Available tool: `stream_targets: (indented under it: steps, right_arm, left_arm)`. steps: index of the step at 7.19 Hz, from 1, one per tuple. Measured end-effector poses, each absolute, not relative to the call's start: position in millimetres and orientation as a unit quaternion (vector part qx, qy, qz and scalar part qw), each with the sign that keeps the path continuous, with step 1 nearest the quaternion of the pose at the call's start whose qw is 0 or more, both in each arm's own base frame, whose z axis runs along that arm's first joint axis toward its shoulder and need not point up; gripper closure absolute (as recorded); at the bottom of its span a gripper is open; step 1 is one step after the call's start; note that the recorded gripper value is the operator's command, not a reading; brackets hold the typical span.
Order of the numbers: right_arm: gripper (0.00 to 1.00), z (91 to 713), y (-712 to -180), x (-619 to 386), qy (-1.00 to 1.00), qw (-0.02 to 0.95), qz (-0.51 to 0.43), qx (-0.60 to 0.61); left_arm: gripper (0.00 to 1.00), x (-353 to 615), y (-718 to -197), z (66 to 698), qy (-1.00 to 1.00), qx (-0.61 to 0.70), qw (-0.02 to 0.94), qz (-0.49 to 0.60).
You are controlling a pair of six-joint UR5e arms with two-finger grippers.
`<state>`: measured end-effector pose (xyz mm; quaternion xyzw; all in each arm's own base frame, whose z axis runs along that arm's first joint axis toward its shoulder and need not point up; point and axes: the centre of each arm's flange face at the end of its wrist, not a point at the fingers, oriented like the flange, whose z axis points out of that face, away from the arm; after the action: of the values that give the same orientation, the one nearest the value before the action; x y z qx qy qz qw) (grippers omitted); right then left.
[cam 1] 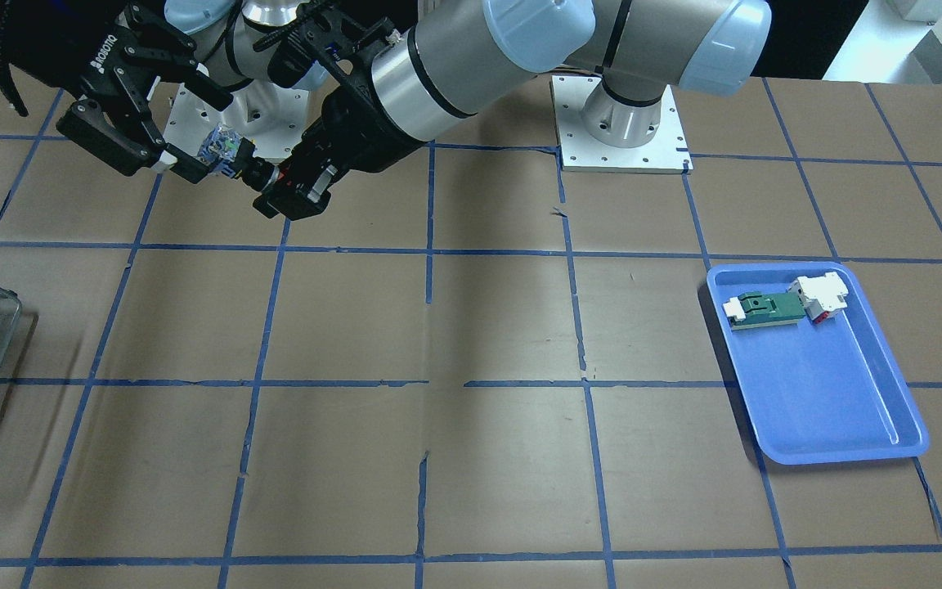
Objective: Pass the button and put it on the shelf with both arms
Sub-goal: 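Close the right gripper on the button held by the left gripper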
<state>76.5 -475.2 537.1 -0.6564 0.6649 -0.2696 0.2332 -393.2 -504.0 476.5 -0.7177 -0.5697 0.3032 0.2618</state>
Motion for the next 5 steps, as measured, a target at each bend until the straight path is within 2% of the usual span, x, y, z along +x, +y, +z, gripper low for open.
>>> stream_targets:
  steps: [3,4,5]
  right_arm:
    - [0.0,541.3,-471.6,77.7,0.665,0.231,-0.272,-0.656]
    - [0.07,544.0,-469.0,78.4,0.665,0.229,-0.273,-0.657]
    - [0.27,545.3,-467.7,78.8,0.664,0.228,-0.274,-0.657]
  left_arm:
    - [1.0,-391.9,-499.9,479.1,-0.569,-0.718,0.262,0.304]
    - [1.0,-391.8,-499.3,479.8,-0.569,-0.718,0.262,0.304]
    - [1.0,-391.7,-499.2,479.8,-0.569,-0.718,0.262,0.304]
